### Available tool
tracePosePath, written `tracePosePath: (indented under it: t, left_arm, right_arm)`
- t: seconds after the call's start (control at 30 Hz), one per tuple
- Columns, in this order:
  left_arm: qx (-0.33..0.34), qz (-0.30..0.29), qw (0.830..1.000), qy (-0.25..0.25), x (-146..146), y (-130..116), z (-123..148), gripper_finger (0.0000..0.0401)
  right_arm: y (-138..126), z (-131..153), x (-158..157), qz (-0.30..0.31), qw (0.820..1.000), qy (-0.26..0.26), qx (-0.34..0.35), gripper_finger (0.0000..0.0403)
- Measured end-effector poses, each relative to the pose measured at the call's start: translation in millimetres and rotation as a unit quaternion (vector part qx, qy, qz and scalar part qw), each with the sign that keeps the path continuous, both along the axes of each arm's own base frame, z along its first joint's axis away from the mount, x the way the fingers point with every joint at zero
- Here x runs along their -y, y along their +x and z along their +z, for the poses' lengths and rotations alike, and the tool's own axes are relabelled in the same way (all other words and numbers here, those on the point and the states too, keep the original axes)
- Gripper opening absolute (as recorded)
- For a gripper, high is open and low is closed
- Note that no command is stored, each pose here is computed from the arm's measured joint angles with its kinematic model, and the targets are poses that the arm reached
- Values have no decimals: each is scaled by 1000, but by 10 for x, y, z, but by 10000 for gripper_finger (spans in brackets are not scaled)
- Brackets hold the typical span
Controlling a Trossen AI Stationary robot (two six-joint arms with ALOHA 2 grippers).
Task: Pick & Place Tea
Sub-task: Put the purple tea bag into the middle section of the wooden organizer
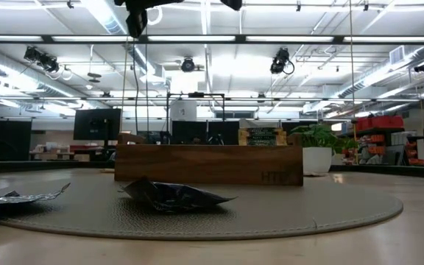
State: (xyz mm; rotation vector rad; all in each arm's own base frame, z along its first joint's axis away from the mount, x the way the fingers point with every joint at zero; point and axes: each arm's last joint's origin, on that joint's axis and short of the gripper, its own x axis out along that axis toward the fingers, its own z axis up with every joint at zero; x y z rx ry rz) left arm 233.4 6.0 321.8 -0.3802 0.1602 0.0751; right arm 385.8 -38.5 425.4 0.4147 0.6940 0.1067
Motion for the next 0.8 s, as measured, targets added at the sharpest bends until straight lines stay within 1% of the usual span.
tracePosePath:
  t: [0.13, 0.27, 0.37, 0.53, 0.57, 0.73, 0.8]
  left_arm:
    - [0, 1, 1000, 1, 0, 0, 1, 5]
    - [0, 1, 1000, 1, 0, 0, 0, 5]
    - [-1, 1, 1000, 1, -1, 0, -2, 5]
    - [-5, 1, 1000, 0, 0, -2, -10, 11]
    - [-5, 1, 1000, 0, 0, -2, -10, 11]
    - [-5, 1, 1000, 0, 0, -2, -10, 6]
    - [-6, 2, 1000, -4, -1, -2, -11, 14]
  right_arm:
    - [29, -24, 20, -1, 1000, 2, 0, 184]
    - [66, -64, 39, 3, 1000, 5, -3, 147]
    - [101, -91, 46, 5, 1000, 7, -2, 107]
    - [102, -87, 60, 7, 1000, -2, 2, 23]
    - [102, -87, 64, 7, 1000, -2, 2, 13]
    - [103, -86, 66, 5, 1000, -1, 3, 8]
    - [104, -86, 69, 4, 1000, -8, 4, 4]
